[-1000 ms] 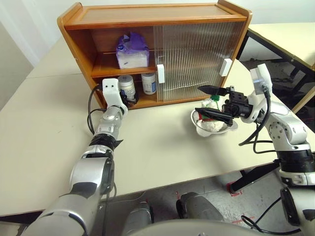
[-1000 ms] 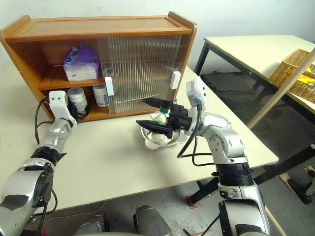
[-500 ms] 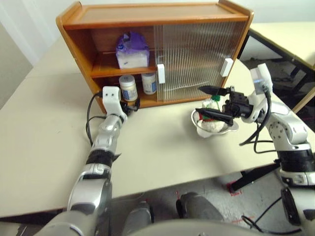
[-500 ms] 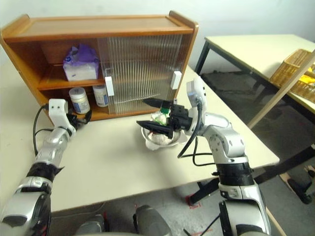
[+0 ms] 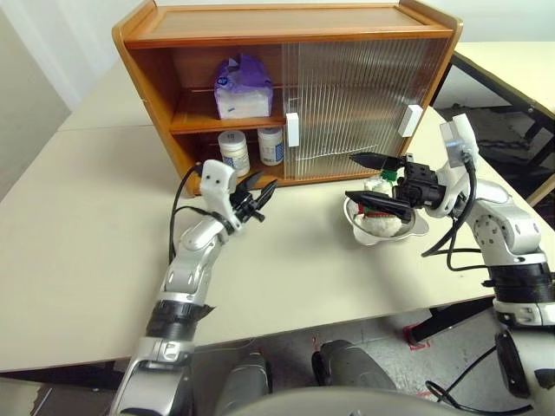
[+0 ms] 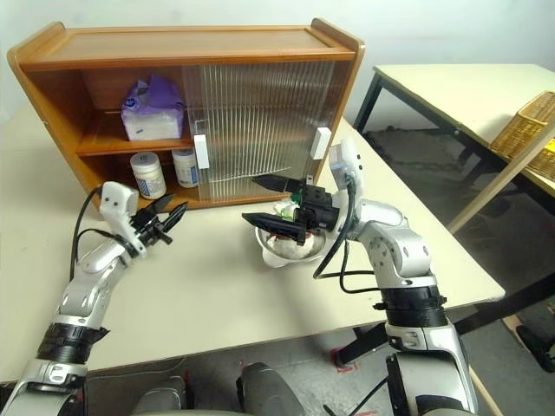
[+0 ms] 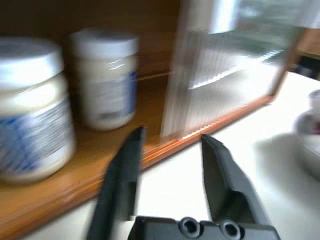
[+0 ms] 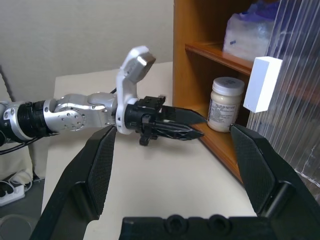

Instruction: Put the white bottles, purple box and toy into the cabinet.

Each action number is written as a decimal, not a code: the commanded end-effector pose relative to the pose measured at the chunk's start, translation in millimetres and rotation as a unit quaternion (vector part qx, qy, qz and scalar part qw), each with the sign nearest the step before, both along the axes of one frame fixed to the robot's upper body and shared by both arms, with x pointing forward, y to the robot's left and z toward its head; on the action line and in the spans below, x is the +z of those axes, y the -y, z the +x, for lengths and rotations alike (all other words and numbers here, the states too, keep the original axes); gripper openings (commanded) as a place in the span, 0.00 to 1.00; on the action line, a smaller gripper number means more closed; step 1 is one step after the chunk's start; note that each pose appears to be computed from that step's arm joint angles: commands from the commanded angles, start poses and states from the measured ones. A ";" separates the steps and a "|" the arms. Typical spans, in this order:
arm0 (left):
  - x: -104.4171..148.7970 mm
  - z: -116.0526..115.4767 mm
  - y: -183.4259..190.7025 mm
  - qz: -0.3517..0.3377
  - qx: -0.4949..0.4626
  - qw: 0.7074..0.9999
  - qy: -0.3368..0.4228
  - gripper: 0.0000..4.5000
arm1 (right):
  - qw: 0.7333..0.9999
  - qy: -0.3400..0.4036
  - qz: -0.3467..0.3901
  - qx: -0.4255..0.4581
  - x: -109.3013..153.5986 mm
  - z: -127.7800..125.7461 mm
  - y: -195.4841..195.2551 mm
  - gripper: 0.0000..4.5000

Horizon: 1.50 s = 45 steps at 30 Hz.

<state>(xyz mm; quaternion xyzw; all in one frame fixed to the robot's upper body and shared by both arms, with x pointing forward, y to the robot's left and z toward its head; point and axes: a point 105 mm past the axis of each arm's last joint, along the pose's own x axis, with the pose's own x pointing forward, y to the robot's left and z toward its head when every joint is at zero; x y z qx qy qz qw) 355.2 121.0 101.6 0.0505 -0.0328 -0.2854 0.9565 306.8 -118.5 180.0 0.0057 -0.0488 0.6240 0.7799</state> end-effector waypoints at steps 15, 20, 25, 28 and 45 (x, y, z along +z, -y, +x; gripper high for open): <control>24.7 37.4 69.3 0.004 -0.087 0.996 0.021 0.01 | 1.000 0.021 -0.015 -0.010 7.8 1.6 6.5 1.00; 33.2 45.3 72.6 0.012 -0.081 0.996 0.036 0.01 | 1.000 0.020 -0.017 -0.010 7.5 2.0 6.3 1.00; 44.3 49.7 74.5 0.018 -0.069 0.996 0.056 0.01 | 1.000 0.019 -0.017 -0.007 6.3 2.3 4.3 1.00; 48.7 51.7 71.9 0.020 -0.050 0.996 0.065 0.01 | 1.000 0.019 -0.017 -0.005 6.0 1.9 3.5 1.00; 62.8 50.4 38.3 0.015 0.037 0.995 0.086 0.01 | 1.000 0.016 -0.008 -0.008 2.9 0.1 1.2 1.00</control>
